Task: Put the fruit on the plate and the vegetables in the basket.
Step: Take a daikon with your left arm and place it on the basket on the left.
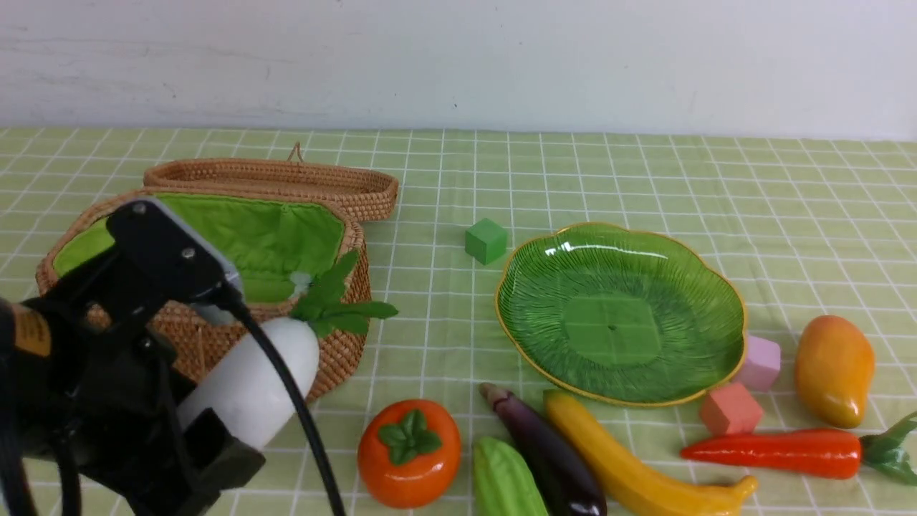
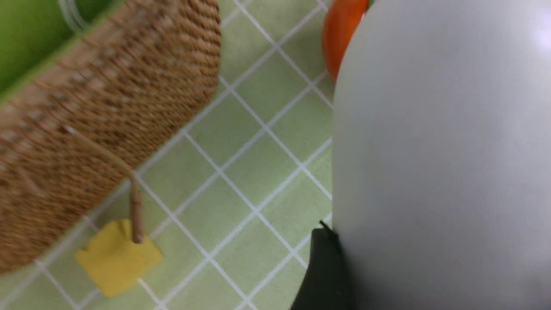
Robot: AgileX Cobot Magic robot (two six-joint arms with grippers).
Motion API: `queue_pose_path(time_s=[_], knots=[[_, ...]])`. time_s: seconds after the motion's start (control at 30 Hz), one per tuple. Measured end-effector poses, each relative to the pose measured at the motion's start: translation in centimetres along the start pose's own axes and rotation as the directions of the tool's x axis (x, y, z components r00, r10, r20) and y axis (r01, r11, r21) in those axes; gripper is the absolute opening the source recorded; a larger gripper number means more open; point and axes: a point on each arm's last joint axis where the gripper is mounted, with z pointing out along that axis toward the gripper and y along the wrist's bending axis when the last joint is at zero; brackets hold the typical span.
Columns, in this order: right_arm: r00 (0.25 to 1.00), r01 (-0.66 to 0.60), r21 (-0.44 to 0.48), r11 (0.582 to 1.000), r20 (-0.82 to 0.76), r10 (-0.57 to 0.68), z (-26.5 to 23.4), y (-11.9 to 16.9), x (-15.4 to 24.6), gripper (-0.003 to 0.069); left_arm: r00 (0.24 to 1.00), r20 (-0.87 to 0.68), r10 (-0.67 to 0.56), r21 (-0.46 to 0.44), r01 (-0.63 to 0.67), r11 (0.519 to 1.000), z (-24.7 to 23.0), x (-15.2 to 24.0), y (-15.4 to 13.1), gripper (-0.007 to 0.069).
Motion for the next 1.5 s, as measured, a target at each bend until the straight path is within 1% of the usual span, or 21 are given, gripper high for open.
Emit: queue_pose_path(time_s=[0.13, 0.17, 0.2, 0.27, 0.3, 0.4, 0.47, 0.5, 0.53, 0.6, 0.63, 0.67, 0.77, 0.87, 0.9, 1.03, 1.23, 1.3, 1.4, 1.5], knots=[[0.996, 0.006, -0.001, 1.0, 0.086, -0.006, 0.0, 0.0, -0.8, 0.0139, 0.991, 0.099, 0.093, -0.127, -0.08, 0.989, -1.2, -0.6, 0.7, 0.0516], [0.996, 0.008, -0.001, 1.0, 0.091, -0.008, 0.0, 0.0, -0.8, 0.0139, 0.989, 0.107, 0.098, -0.136, -0.083, 0.987, -1.2, -0.7, 0.8, 0.0516], [0.993, 0.018, -0.01, 1.0, 0.119, -0.017, -0.1, 0.1, -1.1, 0.0139, 0.984, 0.117, 0.134, -0.182, -0.112, 0.977, -1.1, -0.9, 1.2, 0.0516], [0.99, 0.027, -0.019, 0.999, 0.142, -0.024, -0.1, 0.2, -1.3, 0.0139, 0.98, 0.111, 0.165, -0.214, -0.139, 0.967, -0.9, -1.2, 1.6, 0.0516], [0.986, 0.038, -0.034, 0.999, 0.165, -0.032, -0.1, 0.4, -1.5, 0.0139, 0.973, 0.087, 0.215, -0.257, -0.186, 0.948, -0.5, -1.6, 2.3, 0.0516], [0.981, 0.059, -0.051, 0.997, 0.189, -0.049, -0.2, 0.6, -1.7, 0.0139, 0.958, 0.021, 0.285, -0.305, -0.265, 0.914, 0.6, -2.8, 3.5, 0.0516], [0.98, 0.061, -0.058, 0.996, 0.193, -0.049, -0.2, 0.6, -1.7, 0.0139, 0.952, -0.005, 0.305, -0.325, -0.29, 0.9, 1.0, -3.3, 4.2, 0.0516], [0.979, 0.065, -0.066, 0.996, 0.196, -0.051, -0.2, 0.7, -1.7, 0.0139, 0.948, -0.038, 0.317, -0.352, -0.31, 0.883, 1.6, -4.0, 5.4, 0.0516], [0.979, 0.066, -0.068, 0.995, 0.195, -0.052, -0.2, 0.7, -1.7, 0.0139, 0.946, -0.045, 0.32, -0.356, -0.315, 0.88, 1.7, -4.2, 5.6, 0.0516], [0.98, 0.07, -0.073, 0.995, 0.19, -0.055, -0.2, 0.8, -1.7, 0.0139, 0.941, -0.095, 0.325, -0.393, -0.336, 0.856, 2.5, -5.1, 7.7, 0.0516], [0.98, 0.07, -0.075, 0.995, 0.189, -0.055, -0.2, 0.8, -1.7, 0.0139, 0.939, -0.105, 0.327, -0.391, -0.341, 0.855, 2.8, -5.2, 7.8, 0.0516], [0.982, 0.07, -0.079, 0.994, 0.181, -0.055, -0.2, 0.8, -1.6, 0.0139, 0.933, -0.138, 0.334, -0.405, -0.361, 0.84, 3.4, -5.4, 8.9, 0.0516], [0.984, 0.071, -0.087, 0.994, 0.17, -0.055, -0.2, 0.9, -1.5, 0.0139, 0.907, -0.213, 0.364, -0.42, -0.421, 0.804, 4.9, -5.6, 10.7, 0.0516], [0.984, 0.07, -0.093, 0.993, 0.167, -0.054, -0.2, 0.9, -1.5, 0.0139, 0.873, -0.277, 0.402, -0.417, -0.486, 0.768, 6.5, -5.4, 11.8, 0.0516], [0.985, 0.071, -0.095, 0.993, 0.165, -0.054, -0.2, 1.0, -1.4, 0.0139, 0.866, -0.295, 0.404, -0.414, -0.497, 0.763, 7.0, -5.3, 12.1, 0.0516], [0.986, 0.071, -0.097, 0.993, 0.159, -0.055, -0.2, 1.0, -1.4, 0.0139, 0.857, -0.329, 0.396, -0.41, -0.508, 0.758, 8.3, -5.0, 12.6, 0.0516], [0.986, 0.071, -0.099, 0.993, 0.155, -0.055, -0.2, 1.0, -1.4, 0.0137, 0.877, -0.274, 0.395, -0.452, -0.48, 0.752, 8.4, -5.5, 12.7, 0.052], [0.986, 0.071, -0.099, 0.993, 0.155, -0.055, -0.2, 1.0, -1.4, 0.0137, 0.883, -0.267, 0.386, -0.458, -0.469, 0.755, 8.3, -5.5, 12.7, 0.0554], [0.986, 0.071, -0.099, 0.993, 0.155, -0.055, -0.2, 1.0, -1.3, 0.0137, 0.897, -0.252, 0.363, -0.468, -0.441, 0.766, 8.3, -5.5, 12.7, 0.0638], [0.986, 0.071, -0.099, 0.993, 0.155, -0.055, -0.2, 1.0, -1.3, 0.0137, 0.905, -0.243, 0.35, -0.473, -0.426, 0.771, 8.3, -5.6, 12.7, 0.0663]])
